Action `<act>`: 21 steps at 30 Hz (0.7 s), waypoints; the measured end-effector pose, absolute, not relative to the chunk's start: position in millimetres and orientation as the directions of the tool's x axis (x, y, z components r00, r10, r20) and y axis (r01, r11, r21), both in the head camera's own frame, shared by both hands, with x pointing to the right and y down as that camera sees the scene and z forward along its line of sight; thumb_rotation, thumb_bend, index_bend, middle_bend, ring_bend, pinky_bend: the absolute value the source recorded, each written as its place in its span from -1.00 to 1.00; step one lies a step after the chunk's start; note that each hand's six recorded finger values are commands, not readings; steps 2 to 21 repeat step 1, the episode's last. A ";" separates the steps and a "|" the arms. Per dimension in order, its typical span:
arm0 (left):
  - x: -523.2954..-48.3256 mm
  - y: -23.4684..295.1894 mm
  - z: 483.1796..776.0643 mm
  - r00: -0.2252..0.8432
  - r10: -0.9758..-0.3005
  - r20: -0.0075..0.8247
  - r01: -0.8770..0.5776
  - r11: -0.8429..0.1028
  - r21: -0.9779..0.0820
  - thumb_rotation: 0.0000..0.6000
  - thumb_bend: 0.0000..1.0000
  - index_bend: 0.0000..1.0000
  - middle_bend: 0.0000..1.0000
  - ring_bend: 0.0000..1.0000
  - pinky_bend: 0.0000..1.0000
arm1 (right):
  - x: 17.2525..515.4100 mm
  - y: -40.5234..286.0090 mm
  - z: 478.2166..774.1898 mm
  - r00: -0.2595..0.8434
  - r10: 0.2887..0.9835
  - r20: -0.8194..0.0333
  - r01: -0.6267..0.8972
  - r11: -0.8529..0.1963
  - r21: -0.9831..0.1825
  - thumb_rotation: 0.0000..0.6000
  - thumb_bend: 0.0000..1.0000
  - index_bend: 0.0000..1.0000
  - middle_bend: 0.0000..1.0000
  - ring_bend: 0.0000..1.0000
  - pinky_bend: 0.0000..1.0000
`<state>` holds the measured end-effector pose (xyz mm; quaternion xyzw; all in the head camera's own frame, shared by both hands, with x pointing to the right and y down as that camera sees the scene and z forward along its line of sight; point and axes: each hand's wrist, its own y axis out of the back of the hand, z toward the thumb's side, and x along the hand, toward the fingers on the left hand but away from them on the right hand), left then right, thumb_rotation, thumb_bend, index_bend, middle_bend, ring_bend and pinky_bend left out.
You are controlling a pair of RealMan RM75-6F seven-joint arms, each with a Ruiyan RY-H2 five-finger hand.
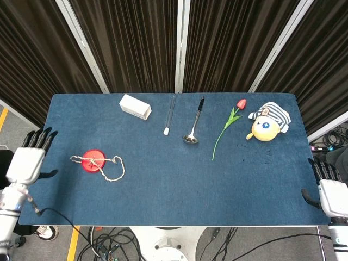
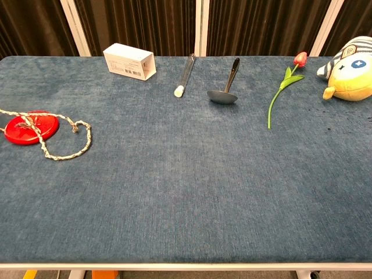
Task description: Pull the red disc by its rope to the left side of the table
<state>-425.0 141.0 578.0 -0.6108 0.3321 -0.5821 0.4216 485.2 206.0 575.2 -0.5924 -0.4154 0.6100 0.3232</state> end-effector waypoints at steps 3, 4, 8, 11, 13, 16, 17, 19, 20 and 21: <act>-427.2 153.1 577.7 0.108 -0.901 0.421 0.089 -0.413 -0.906 1.00 -1.00 -0.89 -0.95 -1.00 -0.87 | 484.7 206.9 575.7 -0.086 0.887 -0.454 0.098 -0.445 -0.890 1.00 -0.53 -1.00 -1.00 -1.00 -1.00; -427.2 153.1 577.7 0.108 -0.901 0.421 0.089 -0.413 -0.906 1.00 -1.00 -0.89 -0.95 -1.00 -0.87 | 484.7 206.9 575.7 -0.086 0.887 -0.454 0.098 -0.445 -0.890 1.00 -0.53 -1.00 -1.00 -1.00 -1.00; -427.2 153.1 577.7 0.108 -0.901 0.421 0.089 -0.413 -0.906 1.00 -1.00 -0.89 -0.95 -1.00 -0.87 | 484.7 206.9 575.7 -0.086 0.887 -0.454 0.098 -0.445 -0.890 1.00 -0.53 -1.00 -1.00 -1.00 -1.00; -427.2 153.1 577.7 0.108 -0.901 0.421 0.089 -0.413 -0.906 1.00 -1.00 -0.89 -0.95 -1.00 -0.87 | 484.7 206.9 575.7 -0.086 0.887 -0.454 0.098 -0.445 -0.890 1.00 -0.53 -1.00 -1.00 -1.00 -1.00; -427.2 153.1 577.7 0.108 -0.901 0.421 0.089 -0.413 -0.906 1.00 -1.00 -0.89 -0.95 -1.00 -0.87 | 484.7 206.9 575.7 -0.086 0.887 -0.454 0.098 -0.445 -0.890 1.00 -0.53 -1.00 -1.00 -1.00 -1.00; -427.2 153.1 577.7 0.108 -0.901 0.421 0.089 -0.413 -0.906 1.00 -1.00 -0.89 -0.95 -1.00 -0.87 | 484.7 206.9 575.7 -0.086 0.887 -0.454 0.098 -0.445 -0.890 1.00 -0.53 -1.00 -1.00 -1.00 -1.00; -427.2 153.1 577.7 0.108 -0.901 0.421 0.089 -0.413 -0.906 1.00 -1.00 -0.89 -0.95 -1.00 -0.87 | 484.7 206.9 575.7 -0.086 0.887 -0.454 0.098 -0.445 -0.890 1.00 -0.53 -1.00 -1.00 -1.00 -1.00; -427.2 153.1 577.7 0.108 -0.901 0.421 0.089 -0.413 -0.906 1.00 -1.00 -0.89 -0.95 -1.00 -0.87 | 484.7 206.9 575.7 -0.086 0.887 -0.454 0.098 -0.445 -0.890 1.00 -0.53 -1.00 -1.00 -1.00 -1.00; -427.2 153.1 577.7 0.108 -0.901 0.421 0.089 -0.413 -0.906 1.00 -1.00 -0.89 -0.95 -1.00 -0.87 | 484.7 206.9 575.7 -0.086 0.887 -0.454 0.098 -0.445 -0.890 1.00 -0.53 -1.00 -1.00 -1.00 -1.00; -427.2 153.1 577.7 0.108 -0.901 0.421 0.089 -0.413 -0.906 1.00 -1.00 -0.89 -0.95 -1.00 -0.87 | 484.7 206.9 575.7 -0.086 0.887 -0.454 0.098 -0.445 -0.890 1.00 -0.53 -1.00 -1.00 -1.00 -1.00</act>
